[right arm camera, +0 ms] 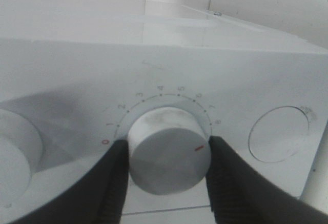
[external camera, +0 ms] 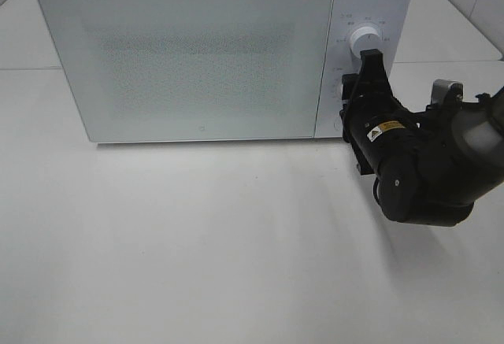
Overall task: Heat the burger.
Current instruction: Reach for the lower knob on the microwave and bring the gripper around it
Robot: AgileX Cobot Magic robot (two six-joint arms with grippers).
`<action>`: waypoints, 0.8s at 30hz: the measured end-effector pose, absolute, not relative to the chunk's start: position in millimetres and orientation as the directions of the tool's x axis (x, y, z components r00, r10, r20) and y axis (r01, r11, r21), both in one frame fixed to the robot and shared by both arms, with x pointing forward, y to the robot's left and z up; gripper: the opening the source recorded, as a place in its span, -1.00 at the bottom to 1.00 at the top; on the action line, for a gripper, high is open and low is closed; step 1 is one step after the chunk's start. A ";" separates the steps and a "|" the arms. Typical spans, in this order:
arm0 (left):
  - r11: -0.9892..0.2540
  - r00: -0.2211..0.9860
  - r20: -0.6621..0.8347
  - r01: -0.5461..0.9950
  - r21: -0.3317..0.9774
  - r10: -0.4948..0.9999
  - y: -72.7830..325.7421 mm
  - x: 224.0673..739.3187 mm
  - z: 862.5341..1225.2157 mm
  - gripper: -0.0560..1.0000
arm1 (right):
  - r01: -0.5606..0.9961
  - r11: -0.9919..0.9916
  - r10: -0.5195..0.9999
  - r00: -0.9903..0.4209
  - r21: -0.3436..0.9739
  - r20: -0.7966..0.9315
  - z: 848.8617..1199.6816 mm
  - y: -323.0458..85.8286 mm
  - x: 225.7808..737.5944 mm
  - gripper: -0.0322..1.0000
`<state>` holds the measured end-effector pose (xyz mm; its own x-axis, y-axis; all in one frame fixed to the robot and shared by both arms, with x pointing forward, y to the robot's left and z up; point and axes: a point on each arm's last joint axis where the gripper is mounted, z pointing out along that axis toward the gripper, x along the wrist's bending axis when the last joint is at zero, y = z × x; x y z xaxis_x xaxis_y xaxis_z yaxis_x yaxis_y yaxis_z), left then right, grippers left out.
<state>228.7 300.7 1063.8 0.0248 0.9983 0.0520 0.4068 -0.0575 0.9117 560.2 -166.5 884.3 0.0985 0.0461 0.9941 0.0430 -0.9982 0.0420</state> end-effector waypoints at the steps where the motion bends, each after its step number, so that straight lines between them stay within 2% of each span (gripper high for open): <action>1: -0.058 0.025 0.052 0.407 0.912 0.998 300.7 228.7 1063.8 0.96 | 0.043 -0.998 0.046 0.099 0.042 0.994 884.3 -166.5 560.2 -0.11; 11: -0.058 0.025 0.052 0.407 0.912 0.998 300.7 228.7 1063.8 0.96 | 0.029 -0.998 -0.051 0.100 -0.054 0.994 884.5 -166.8 560.3 -0.11; 24: -0.058 0.025 0.052 0.407 0.912 0.998 300.7 228.7 1063.8 0.96 | 0.020 -0.998 -0.053 0.101 -0.055 0.994 884.3 -167.4 560.2 -0.11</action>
<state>228.7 300.7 1063.8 0.0248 0.9983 0.0520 0.4068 -0.0575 0.9117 560.2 -167.4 884.3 0.1006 -0.0531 0.9935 0.0199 -0.9983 -0.0553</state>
